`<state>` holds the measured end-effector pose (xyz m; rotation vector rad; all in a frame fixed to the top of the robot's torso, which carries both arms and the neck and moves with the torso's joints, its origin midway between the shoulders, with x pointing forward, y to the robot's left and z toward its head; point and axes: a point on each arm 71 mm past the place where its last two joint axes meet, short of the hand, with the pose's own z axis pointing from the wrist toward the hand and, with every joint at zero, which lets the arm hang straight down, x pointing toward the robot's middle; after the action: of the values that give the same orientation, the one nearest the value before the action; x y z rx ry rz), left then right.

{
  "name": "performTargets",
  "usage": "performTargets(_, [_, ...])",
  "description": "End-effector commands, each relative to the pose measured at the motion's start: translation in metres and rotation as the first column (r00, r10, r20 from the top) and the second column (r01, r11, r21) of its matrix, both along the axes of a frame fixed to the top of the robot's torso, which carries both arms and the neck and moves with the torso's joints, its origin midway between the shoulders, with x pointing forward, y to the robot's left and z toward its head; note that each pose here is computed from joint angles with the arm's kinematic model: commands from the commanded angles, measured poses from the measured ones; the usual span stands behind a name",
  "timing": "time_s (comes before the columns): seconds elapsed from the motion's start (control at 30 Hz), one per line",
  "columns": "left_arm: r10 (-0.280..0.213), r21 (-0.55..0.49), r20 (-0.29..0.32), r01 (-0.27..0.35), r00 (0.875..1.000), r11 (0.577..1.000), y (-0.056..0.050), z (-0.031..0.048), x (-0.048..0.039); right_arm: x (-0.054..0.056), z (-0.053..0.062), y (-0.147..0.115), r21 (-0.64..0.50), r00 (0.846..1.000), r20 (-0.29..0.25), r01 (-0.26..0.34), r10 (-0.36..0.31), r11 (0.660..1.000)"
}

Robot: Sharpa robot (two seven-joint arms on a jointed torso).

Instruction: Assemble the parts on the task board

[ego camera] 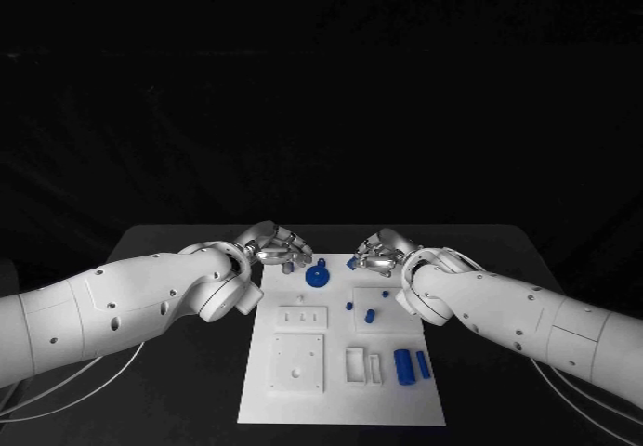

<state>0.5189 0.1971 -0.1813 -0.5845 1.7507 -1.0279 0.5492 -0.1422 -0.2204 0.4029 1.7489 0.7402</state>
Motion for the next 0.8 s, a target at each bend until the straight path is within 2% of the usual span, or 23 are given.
performTargets(0.03, [-0.031,-0.047,0.151,0.039,0.988,0.998,-0.005,0.0090,-0.0012,-0.004,-0.003,-0.005,0.244,0.979,-0.200,0.091,-0.042,0.965])
performTargets(0.1, [-0.041,-0.040,0.182,0.049,0.982,0.998,-0.007,0.0082,-0.0028,-0.006,-0.002,-0.009,0.301,0.965,-0.257,0.132,-0.053,0.944])
performTargets(0.2, [-0.041,-0.051,0.174,0.050,0.984,0.997,-0.008,0.0051,-0.0042,-0.011,-0.002,-0.012,0.363,0.946,-0.320,0.177,-0.056,0.915])
performTargets(0.33, [-0.010,-0.139,0.050,0.017,0.999,0.990,-0.007,-0.0075,-0.0068,-0.018,-0.001,-0.013,0.411,0.928,-0.369,0.203,-0.041,0.889])
performTargets(0.47, [-0.016,-0.183,-0.050,0.007,0.999,0.983,-0.009,-0.0163,-0.0097,-0.024,0.001,-0.012,0.435,0.922,-0.386,0.213,-0.032,0.875])
performTargets(0.53, [-0.033,-0.214,-0.127,0.005,0.991,0.977,-0.012,-0.0225,-0.0129,-0.027,0.001,-0.011,0.447,0.918,-0.396,0.213,-0.021,0.869])
performTargets(0.7, [-0.079,-0.224,-0.211,0.030,0.974,0.974,-0.018,-0.0309,-0.0189,-0.033,0.002,-0.008,0.458,0.915,-0.404,0.207,-0.006,0.864])
performTargets(0.8, [-0.098,-0.234,-0.268,0.034,0.958,0.972,-0.021,-0.0376,-0.0237,-0.038,0.002,-0.006,0.463,0.914,-0.407,0.198,0.009,0.864])
